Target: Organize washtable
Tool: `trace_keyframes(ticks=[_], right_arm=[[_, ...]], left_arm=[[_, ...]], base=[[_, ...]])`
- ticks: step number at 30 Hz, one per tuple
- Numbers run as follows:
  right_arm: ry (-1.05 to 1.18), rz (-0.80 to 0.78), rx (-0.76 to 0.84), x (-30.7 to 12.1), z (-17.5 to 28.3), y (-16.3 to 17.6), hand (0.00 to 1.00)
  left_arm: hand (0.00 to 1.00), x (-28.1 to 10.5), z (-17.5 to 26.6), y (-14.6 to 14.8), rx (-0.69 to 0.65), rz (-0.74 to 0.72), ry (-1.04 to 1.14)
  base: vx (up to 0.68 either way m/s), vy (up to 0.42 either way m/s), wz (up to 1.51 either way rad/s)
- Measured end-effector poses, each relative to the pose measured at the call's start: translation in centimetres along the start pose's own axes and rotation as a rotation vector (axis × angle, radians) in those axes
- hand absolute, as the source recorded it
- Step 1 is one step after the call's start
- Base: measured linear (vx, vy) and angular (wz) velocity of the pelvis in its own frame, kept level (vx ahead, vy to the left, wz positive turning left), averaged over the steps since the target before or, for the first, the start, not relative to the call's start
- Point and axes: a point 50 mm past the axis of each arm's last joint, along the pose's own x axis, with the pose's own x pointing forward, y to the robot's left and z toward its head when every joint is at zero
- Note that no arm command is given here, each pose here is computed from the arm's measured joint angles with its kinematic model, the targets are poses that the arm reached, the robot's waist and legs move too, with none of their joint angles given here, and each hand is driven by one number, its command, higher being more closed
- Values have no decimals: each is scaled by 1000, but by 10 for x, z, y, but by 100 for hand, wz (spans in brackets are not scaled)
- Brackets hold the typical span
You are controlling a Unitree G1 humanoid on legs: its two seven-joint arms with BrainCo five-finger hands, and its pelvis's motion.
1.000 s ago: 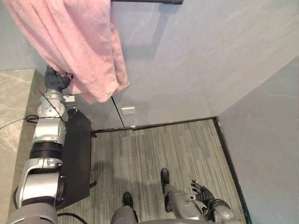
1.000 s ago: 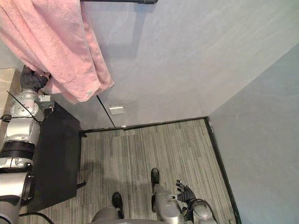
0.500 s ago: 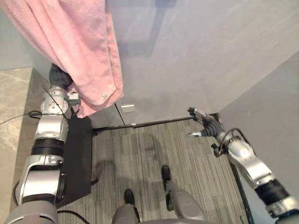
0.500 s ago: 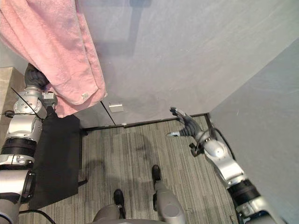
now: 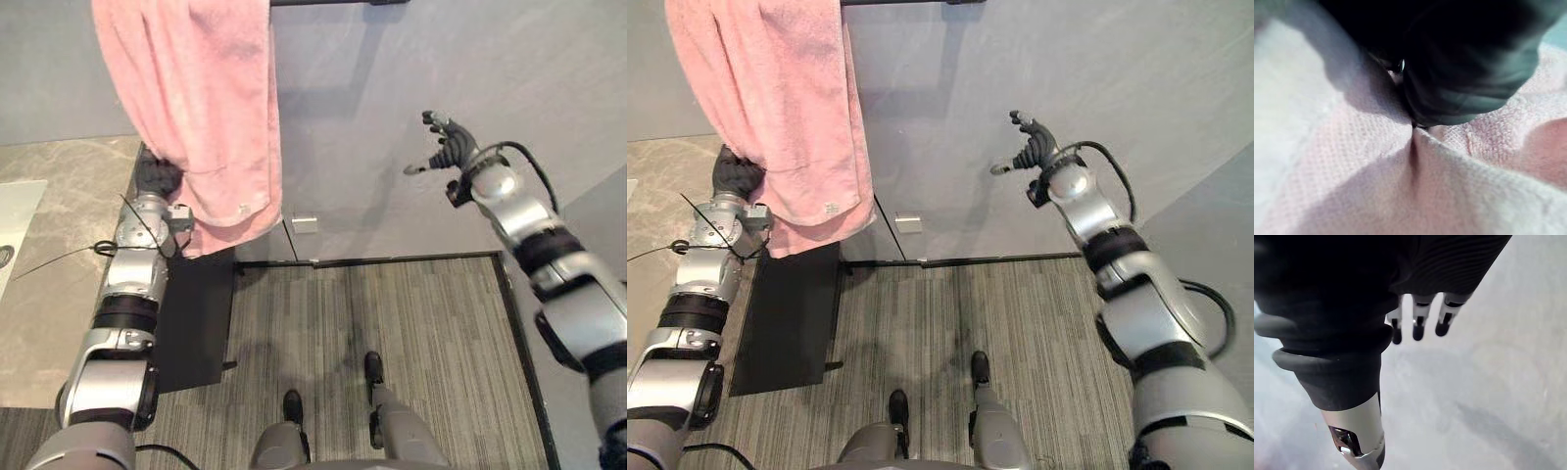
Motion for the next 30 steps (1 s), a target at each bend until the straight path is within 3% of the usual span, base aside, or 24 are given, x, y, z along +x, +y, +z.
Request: trace_keyframes(ticks=[8, 14, 24, 30], right_arm=[[-64, 43, 195, 21, 66, 50, 0], [-190, 85, 236, 21, 127, 69, 0], [-274, 190, 245, 13, 163, 100, 0], [-313, 213, 266, 9, 182, 106, 0]], left_arm=[[100, 17, -1, -15, -55, 9, 59], [100, 26, 13, -29, -93, -7, 41], [100, 30, 21, -26, -120, 28, 21], [100, 31, 27, -42, -202, 32, 7]], base=[[-14, -32, 13], [21, -7, -1], [20, 55, -4], [-10, 47, 10]])
